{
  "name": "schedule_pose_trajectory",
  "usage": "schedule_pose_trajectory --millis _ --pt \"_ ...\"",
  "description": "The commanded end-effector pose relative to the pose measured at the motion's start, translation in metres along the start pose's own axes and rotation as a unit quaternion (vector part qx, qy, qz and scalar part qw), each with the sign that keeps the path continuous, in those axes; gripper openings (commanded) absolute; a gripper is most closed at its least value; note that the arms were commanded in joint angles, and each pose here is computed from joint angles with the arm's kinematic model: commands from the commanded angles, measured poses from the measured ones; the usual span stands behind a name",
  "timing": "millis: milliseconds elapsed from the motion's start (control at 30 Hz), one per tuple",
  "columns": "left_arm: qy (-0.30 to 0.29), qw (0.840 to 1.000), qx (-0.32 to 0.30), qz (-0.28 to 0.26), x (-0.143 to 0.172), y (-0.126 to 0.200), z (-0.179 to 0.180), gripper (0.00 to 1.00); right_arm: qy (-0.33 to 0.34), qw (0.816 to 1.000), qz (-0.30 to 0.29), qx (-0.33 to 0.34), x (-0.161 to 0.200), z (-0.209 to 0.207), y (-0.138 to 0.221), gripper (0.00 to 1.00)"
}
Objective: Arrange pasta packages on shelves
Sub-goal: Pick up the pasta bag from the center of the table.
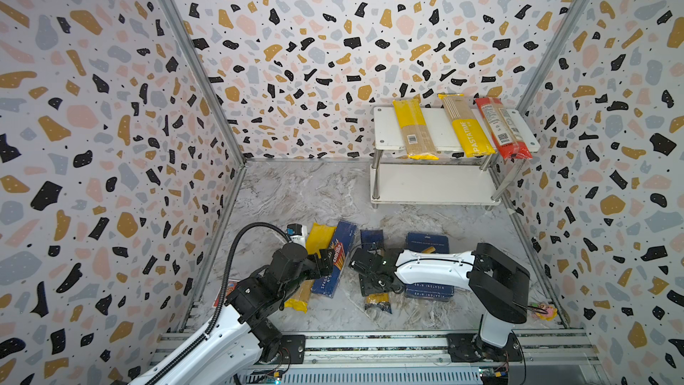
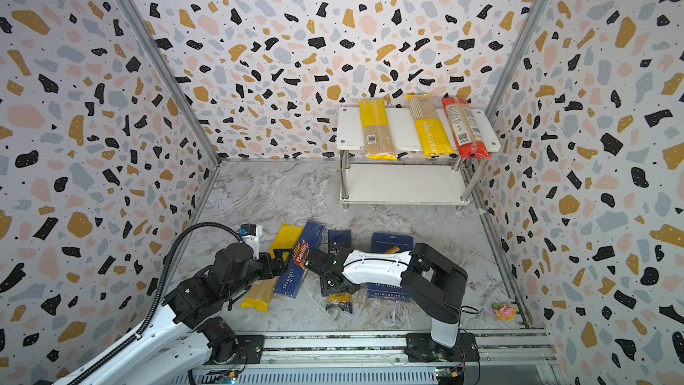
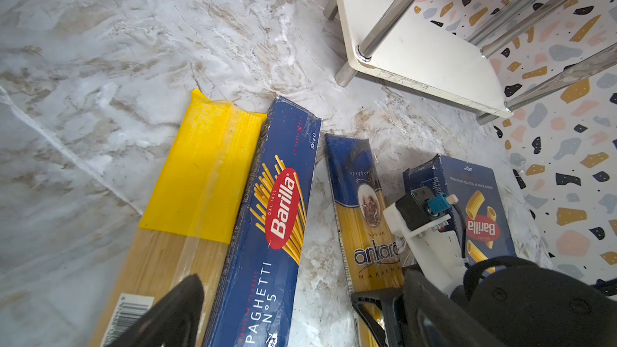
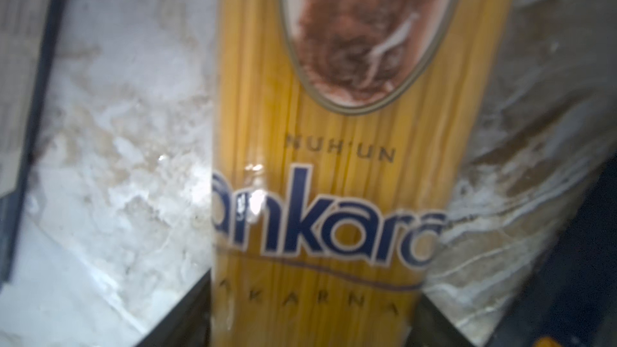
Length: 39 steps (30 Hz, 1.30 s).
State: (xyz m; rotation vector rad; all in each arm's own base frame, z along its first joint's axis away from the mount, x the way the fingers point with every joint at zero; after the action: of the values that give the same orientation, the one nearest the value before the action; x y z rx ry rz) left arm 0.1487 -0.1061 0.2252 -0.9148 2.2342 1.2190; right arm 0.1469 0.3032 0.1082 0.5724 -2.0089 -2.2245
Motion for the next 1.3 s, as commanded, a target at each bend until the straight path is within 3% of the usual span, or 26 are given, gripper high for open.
schedule_pose_trajectory --millis 0,33,100,233,633,1033,1267 --pt "-0.005 1.000 0.013 -0.010 -0.006 0.008 -0.004 0.94 0.014 0.998 0.053 0.006 0.020 -0.005 -0.023 0.44" --pt "-0.005 1.000 0.013 -0.011 -0.006 0.009 -0.004 0.94 0.016 0.998 0.055 0.006 0.021 -0.006 -0.024 0.34" --pt "-0.004 1.000 0.014 -0.014 -0.008 0.011 -0.004 0.95 0.020 0.998 0.057 0.000 0.021 -0.006 -0.023 0.21" --pt "-0.004 1.000 0.010 -0.018 -0.010 0.013 -0.005 0.96 0.035 0.998 0.052 -0.020 0.019 -0.005 -0.011 0.15" --pt "-0.004 1.000 0.002 -0.025 -0.021 0.013 -0.013 1.00 0.067 0.992 -0.054 -0.093 0.000 -0.011 0.089 0.10" --pt "-0.024 0.999 -0.005 -0.023 -0.043 -0.003 -0.038 0.99 0.023 0.975 -0.173 -0.139 -0.006 -0.069 0.185 0.10" --pt "-0.021 1.000 0.009 -0.004 -0.045 -0.014 -0.047 0.99 -0.003 0.955 -0.258 -0.147 0.006 -0.101 0.249 0.10"
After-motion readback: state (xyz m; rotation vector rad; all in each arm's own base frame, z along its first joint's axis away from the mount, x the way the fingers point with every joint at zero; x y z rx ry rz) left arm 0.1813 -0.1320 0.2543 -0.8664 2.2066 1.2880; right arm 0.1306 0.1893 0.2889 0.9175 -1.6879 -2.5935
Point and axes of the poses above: each gripper's point midway between its finger pads, its own y axis back along the fingers, its own z axis along the line the jaws close on, x = y × z, the point moved 9 cm from there along y, back along the fingers, and after that the axes turned 6 degrees about y, right-handed, at the moved point
